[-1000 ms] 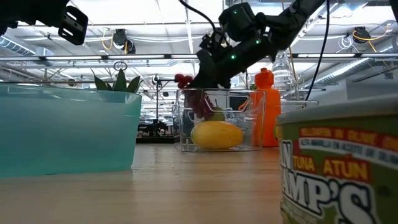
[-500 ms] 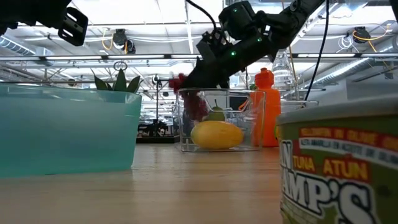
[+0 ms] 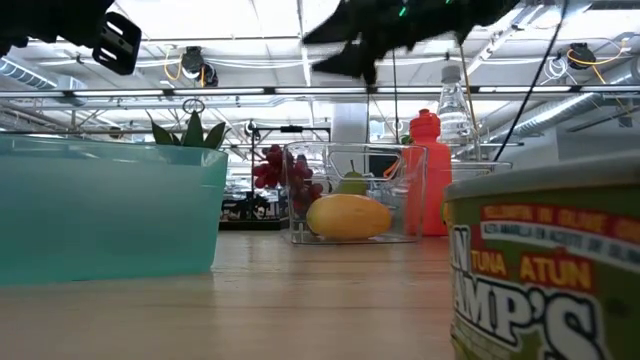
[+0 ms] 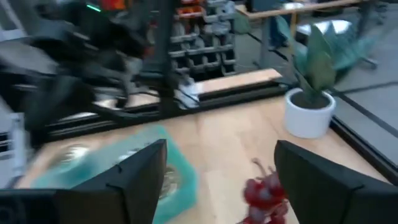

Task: Pick & Place Food Item
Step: Put the red grapes into the bottom transparent bin

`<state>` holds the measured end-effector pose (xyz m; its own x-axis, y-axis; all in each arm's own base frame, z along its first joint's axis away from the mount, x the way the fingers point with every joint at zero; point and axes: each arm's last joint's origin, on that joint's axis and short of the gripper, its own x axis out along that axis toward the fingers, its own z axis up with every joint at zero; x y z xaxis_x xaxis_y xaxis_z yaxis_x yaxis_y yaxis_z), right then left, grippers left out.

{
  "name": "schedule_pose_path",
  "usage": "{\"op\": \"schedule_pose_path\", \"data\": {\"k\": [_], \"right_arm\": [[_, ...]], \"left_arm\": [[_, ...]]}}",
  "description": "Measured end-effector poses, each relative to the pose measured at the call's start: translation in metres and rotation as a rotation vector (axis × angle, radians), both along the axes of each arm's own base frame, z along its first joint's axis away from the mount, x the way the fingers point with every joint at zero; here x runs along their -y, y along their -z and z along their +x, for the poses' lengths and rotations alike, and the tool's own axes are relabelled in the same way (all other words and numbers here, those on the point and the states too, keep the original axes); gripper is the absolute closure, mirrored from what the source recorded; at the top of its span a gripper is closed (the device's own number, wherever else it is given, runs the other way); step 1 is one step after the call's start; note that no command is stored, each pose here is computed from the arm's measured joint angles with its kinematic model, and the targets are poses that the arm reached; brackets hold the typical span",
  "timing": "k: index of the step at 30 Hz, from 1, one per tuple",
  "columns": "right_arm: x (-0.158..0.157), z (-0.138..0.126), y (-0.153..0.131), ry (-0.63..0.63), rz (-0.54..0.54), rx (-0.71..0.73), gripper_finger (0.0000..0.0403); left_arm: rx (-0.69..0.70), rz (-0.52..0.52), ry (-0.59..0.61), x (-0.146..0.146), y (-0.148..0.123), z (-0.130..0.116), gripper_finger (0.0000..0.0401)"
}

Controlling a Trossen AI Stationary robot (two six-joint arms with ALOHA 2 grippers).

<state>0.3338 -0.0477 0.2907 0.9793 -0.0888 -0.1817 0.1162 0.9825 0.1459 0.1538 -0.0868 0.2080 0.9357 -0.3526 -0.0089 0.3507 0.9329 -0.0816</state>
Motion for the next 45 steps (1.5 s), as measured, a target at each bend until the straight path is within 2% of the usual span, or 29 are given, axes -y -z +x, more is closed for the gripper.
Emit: {"op": "schedule_pose_path", "data": {"k": [4,8,11,15,18,21,26,31,36,42,45], "right_arm": [[-0.028,-0.038,-0.041,-0.067,-0.039,0.036,0.0161],[-0.053,-0.069,-0.060,-0.016,-0.134,0.010,0.0220],[-0.057,-0.069,-0.052,0.059,-0.181,-0.075,0.0264],[-0.051,-0.040,-0.023,0.109,-0.212,-0.166,0.0291],[-0.042,-0.014,0.008,0.080,-0.219,-0.234,0.0273],[-0.026,0.007,0.031,0.077,-0.174,-0.291,0.0223],[0.003,0.034,0.045,0.093,-0.041,-0.291,0.0115],[0.020,0.052,0.058,0.113,-0.028,-0.319,0.0043],[0.028,0.065,0.071,0.126,-0.031,-0.333,0.0031],[0.035,0.069,0.083,0.234,-0.094,-0.361,0.0043],[0.036,0.070,0.089,0.241,-0.119,-0.378,0.0051]], "left_arm": [[-0.012,0.009,0.000,0.000,0.001,0.000,0.0350],[-0.010,0.017,-0.010,-0.001,0.001,0.000,0.0350],[-0.010,0.018,-0.063,-0.004,0.001,0.002,0.0350],[-0.010,0.018,-0.109,-0.009,0.001,0.004,0.0350],[-0.012,0.010,-0.124,-0.012,0.001,0.006,0.0350],[-0.015,0.001,-0.113,-0.014,0.001,0.007,0.0350],[-0.025,0.004,-0.087,-0.014,0.002,0.007,0.0350],[-0.053,0.019,-0.084,-0.014,0.005,0.007,0.0350],[-0.056,0.024,-0.084,-0.014,0.006,0.007,0.0350],[-0.058,0.025,-0.083,-0.014,0.006,0.007,0.0350],[-0.060,0.028,-0.083,-0.014,0.006,0.007,0.0350]]}}
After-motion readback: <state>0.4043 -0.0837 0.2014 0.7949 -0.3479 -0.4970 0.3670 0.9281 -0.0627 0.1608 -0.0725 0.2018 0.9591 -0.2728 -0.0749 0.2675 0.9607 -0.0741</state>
